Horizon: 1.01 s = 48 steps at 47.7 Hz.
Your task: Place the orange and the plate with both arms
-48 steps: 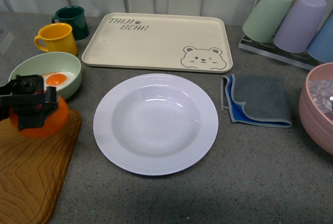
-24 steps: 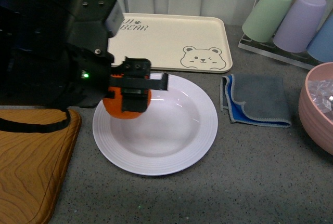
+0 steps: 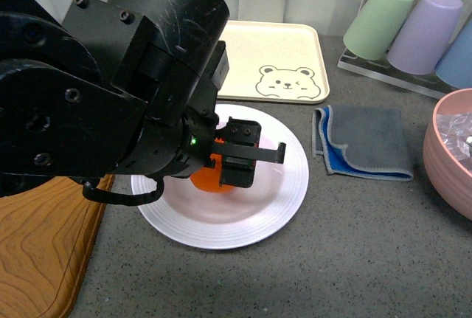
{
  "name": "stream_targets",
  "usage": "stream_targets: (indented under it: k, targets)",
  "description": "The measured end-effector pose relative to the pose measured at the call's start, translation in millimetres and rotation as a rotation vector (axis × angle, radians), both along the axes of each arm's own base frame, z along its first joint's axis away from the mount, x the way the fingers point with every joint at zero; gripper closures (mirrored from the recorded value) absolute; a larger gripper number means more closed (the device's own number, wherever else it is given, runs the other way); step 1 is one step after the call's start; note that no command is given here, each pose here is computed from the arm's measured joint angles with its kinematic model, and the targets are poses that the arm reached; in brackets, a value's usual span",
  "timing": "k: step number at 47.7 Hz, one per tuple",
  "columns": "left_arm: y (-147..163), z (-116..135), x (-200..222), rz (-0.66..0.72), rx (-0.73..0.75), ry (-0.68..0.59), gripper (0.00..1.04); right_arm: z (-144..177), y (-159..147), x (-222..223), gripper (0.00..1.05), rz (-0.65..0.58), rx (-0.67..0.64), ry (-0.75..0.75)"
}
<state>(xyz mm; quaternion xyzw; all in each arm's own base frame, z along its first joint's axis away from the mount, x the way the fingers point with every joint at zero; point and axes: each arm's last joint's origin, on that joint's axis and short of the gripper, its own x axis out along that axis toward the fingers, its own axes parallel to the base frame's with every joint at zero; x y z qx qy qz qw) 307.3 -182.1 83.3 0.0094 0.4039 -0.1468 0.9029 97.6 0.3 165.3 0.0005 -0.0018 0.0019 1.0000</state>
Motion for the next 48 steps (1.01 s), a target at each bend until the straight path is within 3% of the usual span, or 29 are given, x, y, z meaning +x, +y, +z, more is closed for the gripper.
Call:
stream_targets:
  k: [12,24,27,39,41,44,48]
  targets:
    - [-0.8,-13.0,8.4,0.017,0.004,0.028,0.50,0.0,0.0,0.0,0.09,0.000,0.000,0.000]
    - [4.9,-8.6,13.9,0.042,-0.009,0.014,0.10,0.1,0.0,0.0,0.09,0.000,0.000,0.000]
    - [7.0,-5.2,13.2,0.046,-0.004,-0.001,0.05,0.0,0.0,0.0,0.09,0.000,0.000,0.000]
    - [19.9,27.2,9.7,0.097,-0.050,-0.109,0.07,0.0,0.0,0.0,0.09,0.000,0.000,0.000]
    - [21.7,25.3,10.0,0.123,-0.018,-0.204,0.11,0.1,0.0,0.0,0.09,0.000,0.000,0.000]
    - [35.1,18.2,2.1,0.230,0.027,-0.470,0.23,0.0,0.0,0.0,0.09,0.002,0.000,0.000]
    - [65.5,19.1,-23.7,0.277,0.003,-0.665,0.39,0.0,0.0,0.0,0.09,-0.001,0.000,0.000]
